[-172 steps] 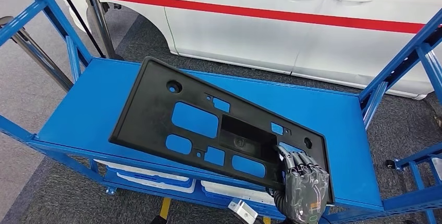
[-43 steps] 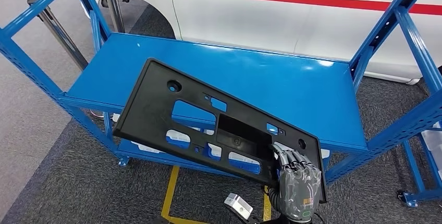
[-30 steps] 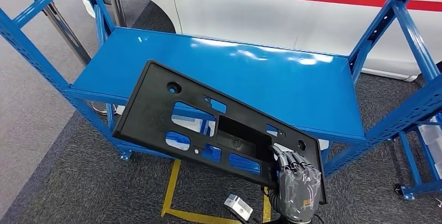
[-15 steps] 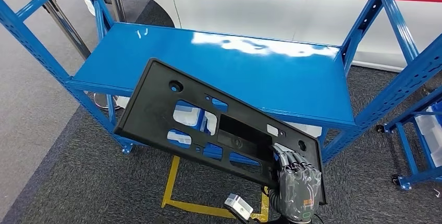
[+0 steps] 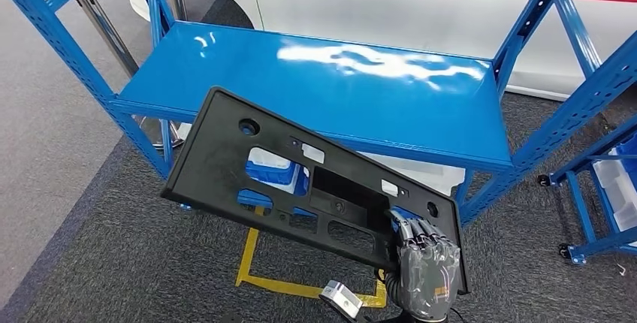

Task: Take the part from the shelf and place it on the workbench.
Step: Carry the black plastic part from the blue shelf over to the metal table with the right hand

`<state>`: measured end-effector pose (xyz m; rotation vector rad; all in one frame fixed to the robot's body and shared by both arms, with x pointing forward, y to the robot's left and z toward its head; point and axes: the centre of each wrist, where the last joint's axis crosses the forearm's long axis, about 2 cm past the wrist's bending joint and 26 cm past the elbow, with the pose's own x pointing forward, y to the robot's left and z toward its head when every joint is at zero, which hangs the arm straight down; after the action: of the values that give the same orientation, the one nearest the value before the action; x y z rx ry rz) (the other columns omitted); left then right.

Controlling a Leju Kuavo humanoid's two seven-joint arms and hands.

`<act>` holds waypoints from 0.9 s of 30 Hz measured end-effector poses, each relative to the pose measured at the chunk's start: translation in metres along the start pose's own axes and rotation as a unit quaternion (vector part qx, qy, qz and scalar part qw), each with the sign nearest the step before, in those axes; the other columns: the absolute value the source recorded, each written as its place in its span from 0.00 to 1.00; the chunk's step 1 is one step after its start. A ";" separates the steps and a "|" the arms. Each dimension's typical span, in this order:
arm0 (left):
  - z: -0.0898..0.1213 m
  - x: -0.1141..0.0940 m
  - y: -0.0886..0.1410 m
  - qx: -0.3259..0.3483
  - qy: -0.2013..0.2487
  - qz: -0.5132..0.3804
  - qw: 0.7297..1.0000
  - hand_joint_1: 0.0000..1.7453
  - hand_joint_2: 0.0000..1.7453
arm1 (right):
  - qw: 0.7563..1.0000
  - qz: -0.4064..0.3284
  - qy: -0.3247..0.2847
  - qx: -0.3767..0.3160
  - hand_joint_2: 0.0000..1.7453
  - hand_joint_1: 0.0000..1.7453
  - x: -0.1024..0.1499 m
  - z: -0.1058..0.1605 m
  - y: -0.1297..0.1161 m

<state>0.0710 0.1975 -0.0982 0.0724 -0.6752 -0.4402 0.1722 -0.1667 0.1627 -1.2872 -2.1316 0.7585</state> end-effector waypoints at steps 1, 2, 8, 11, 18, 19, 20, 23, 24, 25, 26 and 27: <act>0.000 0.000 0.000 0.000 0.000 0.000 1.000 0.00 1.00 | 1.000 0.000 0.000 0.000 1.00 1.00 0.000 0.000 0.000; 0.000 0.000 0.000 0.000 -0.001 0.000 1.000 0.00 1.00 | 1.000 0.000 0.000 0.000 1.00 1.00 0.000 0.000 0.000; 0.000 0.000 0.000 0.000 -0.001 0.000 1.000 0.00 1.00 | 1.000 0.000 0.000 0.000 1.00 1.00 0.000 -0.001 0.000; 0.000 0.000 0.000 0.000 0.000 0.000 1.000 0.00 1.00 | 1.000 0.000 0.001 0.002 1.00 1.00 0.000 0.000 0.001; 0.000 0.000 0.000 0.001 -0.001 0.000 1.000 0.00 1.00 | 1.000 -0.004 0.002 0.003 1.00 1.00 0.000 0.000 0.002; 0.000 0.000 0.000 0.001 -0.001 0.000 1.000 0.00 1.00 | 1.000 -0.006 0.003 0.003 1.00 1.00 0.001 0.000 0.002; 0.000 0.000 0.000 0.001 -0.001 0.000 1.000 0.00 1.00 | 1.000 -0.008 0.003 0.003 1.00 1.00 0.001 0.000 0.001; -0.001 0.001 0.001 0.002 -0.002 0.000 1.000 0.00 1.00 | 1.000 -0.030 0.002 0.003 1.00 1.00 0.000 -0.001 0.001; -0.001 0.001 0.001 0.002 -0.002 0.000 1.000 0.00 1.00 | 0.999 -0.041 0.000 0.003 1.00 1.00 -0.001 -0.001 0.001; -0.001 0.001 0.001 0.003 -0.001 0.000 1.000 0.00 1.00 | 0.999 -0.053 -0.003 0.003 1.00 1.00 -0.001 -0.001 0.000; 0.000 0.001 0.000 0.002 0.000 0.000 1.000 0.00 1.00 | 0.998 -0.063 -0.004 0.002 1.00 1.00 -0.001 -0.001 0.001; 0.000 0.000 0.000 0.002 0.000 0.000 1.000 0.00 1.00 | 0.997 -0.072 -0.005 0.000 1.00 1.00 -0.002 -0.002 0.001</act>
<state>0.0713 0.1972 -0.0980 0.0762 -0.6764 -0.4388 0.1744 -0.1676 0.1632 -1.1181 -2.2039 0.7060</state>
